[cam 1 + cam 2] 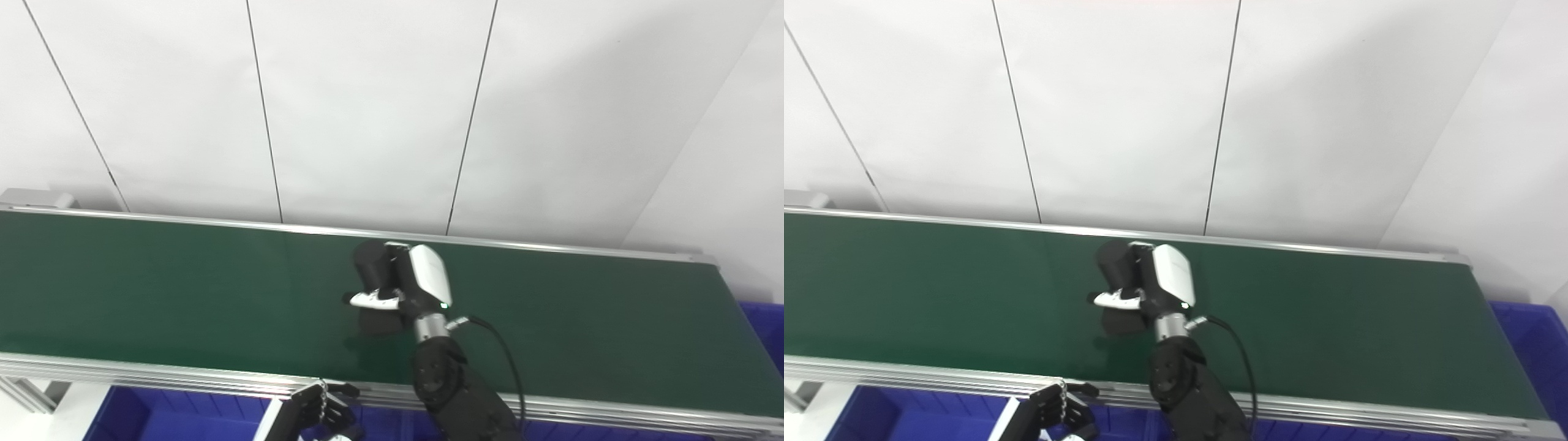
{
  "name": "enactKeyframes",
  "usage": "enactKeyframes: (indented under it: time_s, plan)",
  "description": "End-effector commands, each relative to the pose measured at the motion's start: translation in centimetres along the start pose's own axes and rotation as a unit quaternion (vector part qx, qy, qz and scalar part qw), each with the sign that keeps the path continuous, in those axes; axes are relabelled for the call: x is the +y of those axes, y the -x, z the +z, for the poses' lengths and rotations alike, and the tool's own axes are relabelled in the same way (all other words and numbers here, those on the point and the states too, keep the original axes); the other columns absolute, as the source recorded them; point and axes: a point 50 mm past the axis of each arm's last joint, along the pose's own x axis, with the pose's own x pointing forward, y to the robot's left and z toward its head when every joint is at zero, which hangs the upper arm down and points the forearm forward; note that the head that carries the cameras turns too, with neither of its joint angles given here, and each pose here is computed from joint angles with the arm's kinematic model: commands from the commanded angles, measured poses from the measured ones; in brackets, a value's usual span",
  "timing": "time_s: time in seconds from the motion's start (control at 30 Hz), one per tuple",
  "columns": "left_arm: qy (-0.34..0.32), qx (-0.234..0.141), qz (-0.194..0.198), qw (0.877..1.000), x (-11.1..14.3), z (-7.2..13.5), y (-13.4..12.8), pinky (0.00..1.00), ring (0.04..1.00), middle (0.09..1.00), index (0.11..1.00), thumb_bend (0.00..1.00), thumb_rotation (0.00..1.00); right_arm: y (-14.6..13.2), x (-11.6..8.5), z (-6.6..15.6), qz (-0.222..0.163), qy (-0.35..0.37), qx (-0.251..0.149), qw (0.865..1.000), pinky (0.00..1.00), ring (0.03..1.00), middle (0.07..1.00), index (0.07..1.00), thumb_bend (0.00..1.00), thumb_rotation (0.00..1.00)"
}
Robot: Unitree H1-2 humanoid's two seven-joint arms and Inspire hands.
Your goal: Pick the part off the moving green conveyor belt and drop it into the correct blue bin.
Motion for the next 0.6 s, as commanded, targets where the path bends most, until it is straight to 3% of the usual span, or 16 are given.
enactKeyframes:
  time_s: [0.0,0.2,0.33,0.57]
  plan:
    - [0.000,-0.030,-0.005,1.000,0.3,0.8,-0.3,0.38,0.426,0.489,0.638,0.60,0.43,-0.2,-1.2,1.3,-0.020,-0.020,-0.022,0.999,0.34,0.455,0.542,0.472,0.49,0.00]
    - [0.007,-0.023,-0.001,1.000,1.6,0.5,0.0,0.43,0.470,0.529,0.657,0.64,0.40,3.5,-4.8,1.1,-0.047,-0.058,-0.026,0.997,0.32,0.445,0.552,0.472,0.49,0.00]
    - [0.014,-0.026,0.003,1.000,2.3,0.6,0.1,0.45,0.483,0.536,0.657,0.68,0.41,7.0,-7.2,0.9,-0.044,-0.069,-0.023,0.996,0.32,0.454,0.549,0.472,0.49,0.00]
    - [0.010,-0.041,0.009,0.999,2.8,1.5,0.1,0.45,0.480,0.529,0.647,0.68,0.41,13.0,-9.5,0.0,-0.020,-0.067,0.005,0.998,0.32,0.461,0.568,0.452,0.48,0.00]
